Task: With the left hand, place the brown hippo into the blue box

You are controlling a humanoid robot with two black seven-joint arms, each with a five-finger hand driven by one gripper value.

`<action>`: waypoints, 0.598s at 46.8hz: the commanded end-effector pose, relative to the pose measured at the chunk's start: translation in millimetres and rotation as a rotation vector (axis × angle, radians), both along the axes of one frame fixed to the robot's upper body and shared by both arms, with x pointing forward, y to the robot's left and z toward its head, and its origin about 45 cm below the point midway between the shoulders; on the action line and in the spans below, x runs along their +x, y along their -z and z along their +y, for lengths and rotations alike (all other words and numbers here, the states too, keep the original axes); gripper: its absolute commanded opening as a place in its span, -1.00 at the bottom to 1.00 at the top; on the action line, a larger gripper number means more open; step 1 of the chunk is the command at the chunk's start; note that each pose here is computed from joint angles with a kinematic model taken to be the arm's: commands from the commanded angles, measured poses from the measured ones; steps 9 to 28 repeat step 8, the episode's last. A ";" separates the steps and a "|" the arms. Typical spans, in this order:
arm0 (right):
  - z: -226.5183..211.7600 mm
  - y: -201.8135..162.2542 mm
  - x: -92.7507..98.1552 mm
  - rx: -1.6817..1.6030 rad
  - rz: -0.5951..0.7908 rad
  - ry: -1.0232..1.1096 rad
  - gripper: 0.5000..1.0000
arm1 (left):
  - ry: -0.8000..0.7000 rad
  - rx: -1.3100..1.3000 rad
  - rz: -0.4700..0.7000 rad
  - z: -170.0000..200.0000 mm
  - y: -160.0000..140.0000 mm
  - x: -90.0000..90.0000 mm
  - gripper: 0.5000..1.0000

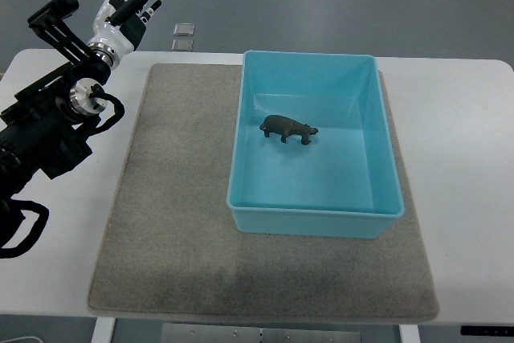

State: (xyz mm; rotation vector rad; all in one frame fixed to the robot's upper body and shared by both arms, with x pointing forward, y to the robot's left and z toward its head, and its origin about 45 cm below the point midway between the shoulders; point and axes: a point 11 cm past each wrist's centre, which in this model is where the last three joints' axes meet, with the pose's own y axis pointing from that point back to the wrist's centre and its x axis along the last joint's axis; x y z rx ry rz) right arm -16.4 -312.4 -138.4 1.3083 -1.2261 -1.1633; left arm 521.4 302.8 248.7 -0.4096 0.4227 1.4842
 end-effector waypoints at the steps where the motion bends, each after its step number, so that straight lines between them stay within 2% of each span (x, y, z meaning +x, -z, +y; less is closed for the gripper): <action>1: -1.5 0.1 -1.8 -0.011 0.007 -0.012 0.74 | -0.001 0.000 -0.001 0.0 -0.8 0.3 0.97; 28: -2.2 0.1 -1.9 -0.014 0.008 -0.010 0.74 | -0.008 -0.010 -0.002 1.1 -0.9 0.3 0.97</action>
